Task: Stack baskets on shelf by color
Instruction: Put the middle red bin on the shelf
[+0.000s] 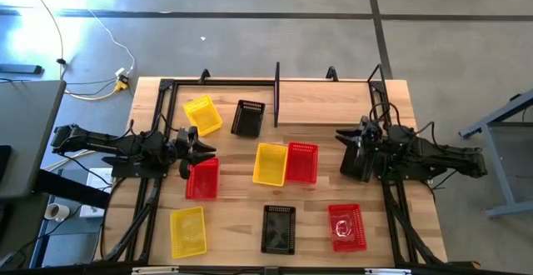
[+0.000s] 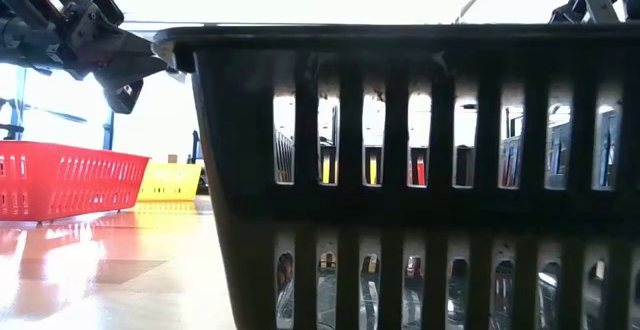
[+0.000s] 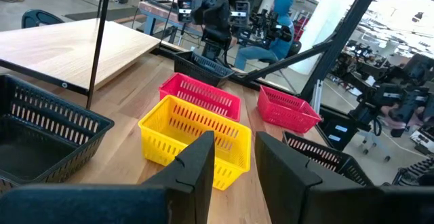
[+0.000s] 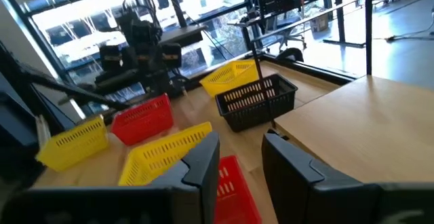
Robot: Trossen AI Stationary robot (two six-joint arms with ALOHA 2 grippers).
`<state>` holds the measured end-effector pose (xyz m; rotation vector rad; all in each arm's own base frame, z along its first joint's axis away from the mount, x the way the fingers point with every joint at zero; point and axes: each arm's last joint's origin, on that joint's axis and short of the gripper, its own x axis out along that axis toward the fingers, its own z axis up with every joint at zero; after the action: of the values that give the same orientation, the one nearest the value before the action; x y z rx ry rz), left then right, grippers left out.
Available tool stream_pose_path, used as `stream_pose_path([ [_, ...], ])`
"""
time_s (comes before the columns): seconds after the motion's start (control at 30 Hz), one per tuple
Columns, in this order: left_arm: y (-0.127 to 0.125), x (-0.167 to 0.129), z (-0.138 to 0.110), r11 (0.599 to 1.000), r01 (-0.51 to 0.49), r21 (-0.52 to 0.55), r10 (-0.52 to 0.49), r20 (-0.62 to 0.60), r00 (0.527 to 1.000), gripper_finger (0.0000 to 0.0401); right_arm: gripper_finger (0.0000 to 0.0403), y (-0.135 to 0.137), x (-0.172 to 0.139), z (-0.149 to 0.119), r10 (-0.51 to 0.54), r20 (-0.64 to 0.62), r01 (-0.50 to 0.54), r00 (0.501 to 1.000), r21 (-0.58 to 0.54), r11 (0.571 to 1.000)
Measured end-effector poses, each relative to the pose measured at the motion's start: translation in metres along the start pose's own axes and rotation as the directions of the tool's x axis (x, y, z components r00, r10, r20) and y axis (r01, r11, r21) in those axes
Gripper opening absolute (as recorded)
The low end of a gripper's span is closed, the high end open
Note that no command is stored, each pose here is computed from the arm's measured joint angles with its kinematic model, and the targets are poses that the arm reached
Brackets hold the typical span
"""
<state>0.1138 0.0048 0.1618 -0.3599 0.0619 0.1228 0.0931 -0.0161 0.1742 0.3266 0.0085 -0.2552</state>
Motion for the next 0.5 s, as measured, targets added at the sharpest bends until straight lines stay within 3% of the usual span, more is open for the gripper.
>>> stream_pose_path([
  [0.17, 0.0, 0.0, 0.0, 1.0, 0.0, 0.0, 0.0, 0.0, 1.0, 0.0097, 0.0098, 0.001, 0.0, 0.004, 0.014, 0.04, -0.019, 0.999, 0.116, 0.993],
  [0.27, 0.0, 0.0, 0.0, 1.0, 0.0, 0.0, 0.0, 0.0, 1.0, 0.0097, 0.0098, 0.004, -0.001, 0.012, 0.028, 0.126, -0.053, 0.992, 0.2, 0.978],
  [0.5, 0.0, 0.0, 0.0, 1.0, 0.0, 0.0, 0.0, 0.0, 1.0, 0.0097, 0.0098, 0.007, -0.005, 0.031, 0.014, 0.326, -0.1, 0.945, 0.251, 0.963],
])
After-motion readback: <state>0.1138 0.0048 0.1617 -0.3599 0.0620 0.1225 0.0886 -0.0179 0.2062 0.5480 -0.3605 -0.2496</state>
